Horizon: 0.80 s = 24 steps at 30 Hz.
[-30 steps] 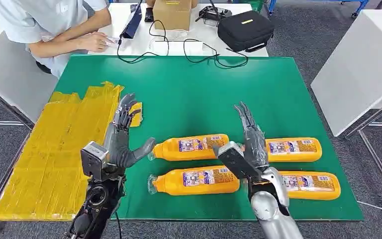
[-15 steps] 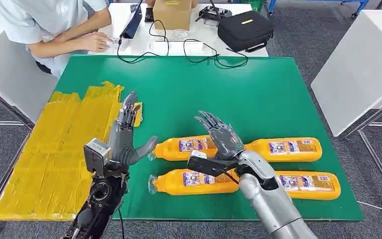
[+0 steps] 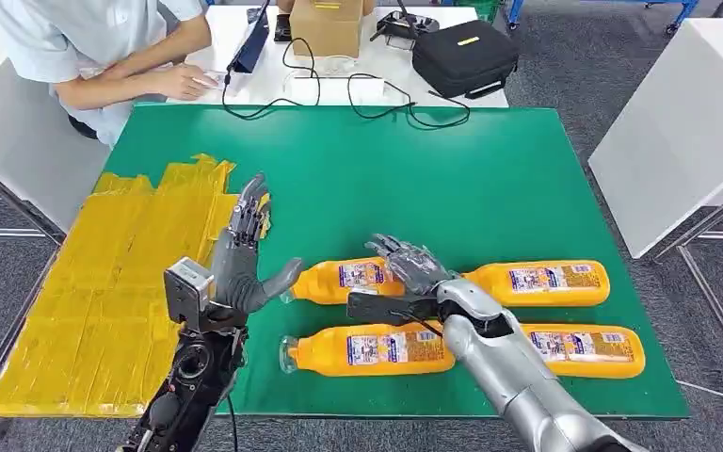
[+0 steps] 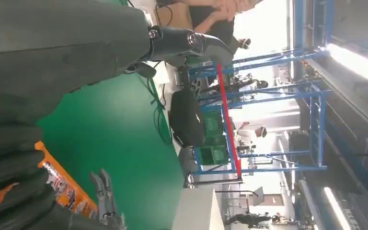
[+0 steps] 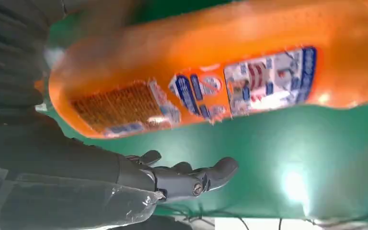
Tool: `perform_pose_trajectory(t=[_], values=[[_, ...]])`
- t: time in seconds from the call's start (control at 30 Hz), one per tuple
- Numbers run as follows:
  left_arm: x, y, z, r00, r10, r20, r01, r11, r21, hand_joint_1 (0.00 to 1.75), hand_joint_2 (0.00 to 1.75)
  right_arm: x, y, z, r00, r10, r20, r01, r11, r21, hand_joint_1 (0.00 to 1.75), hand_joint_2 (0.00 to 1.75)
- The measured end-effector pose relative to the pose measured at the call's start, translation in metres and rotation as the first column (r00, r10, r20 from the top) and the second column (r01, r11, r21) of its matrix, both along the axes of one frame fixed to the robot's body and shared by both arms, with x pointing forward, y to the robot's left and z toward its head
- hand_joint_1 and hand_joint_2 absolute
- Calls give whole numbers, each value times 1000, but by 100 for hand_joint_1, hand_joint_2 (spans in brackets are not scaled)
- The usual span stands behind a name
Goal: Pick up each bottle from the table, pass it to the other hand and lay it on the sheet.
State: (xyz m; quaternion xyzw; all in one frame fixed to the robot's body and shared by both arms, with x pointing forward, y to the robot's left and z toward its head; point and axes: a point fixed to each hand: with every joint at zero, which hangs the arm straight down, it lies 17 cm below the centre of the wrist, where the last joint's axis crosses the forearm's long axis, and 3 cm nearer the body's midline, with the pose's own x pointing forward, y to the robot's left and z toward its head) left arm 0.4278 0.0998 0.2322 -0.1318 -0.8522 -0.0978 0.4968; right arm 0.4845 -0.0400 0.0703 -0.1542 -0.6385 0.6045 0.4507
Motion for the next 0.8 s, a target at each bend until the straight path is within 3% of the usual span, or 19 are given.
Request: perform_pose_trajectory(t=[0.13,0.37,0.4,0.43,0.5,0.8], values=[[0,0,-1,1000,0,-3,0,1000,1,0,175,1,-1,-6,1000,-10,-15,9,1000,-16,0,175],[1,0,-5,1000,0,-23,0,1000,-1,0,175,20,-31,-29,987,-153,-54,146,982,-122,0,175],[2,1,-5,1000,3,-26,-3,1000,-3,0,175,22,-35,-31,985,-163,-55,155,979,-129,72,175],[2,1,-6,1000,6,-29,-6,1000,-5,0,175,23,-37,-34,984,-170,-57,161,978,-135,154,175],[3,1,-8,999,6,-36,-7,1000,-10,0,175,26,-43,-36,980,-189,-54,181,974,-137,169,175],[8,2,-14,998,17,-60,-17,1000,-13,0,175,37,-54,-38,972,-231,-39,223,964,-146,175,175]])
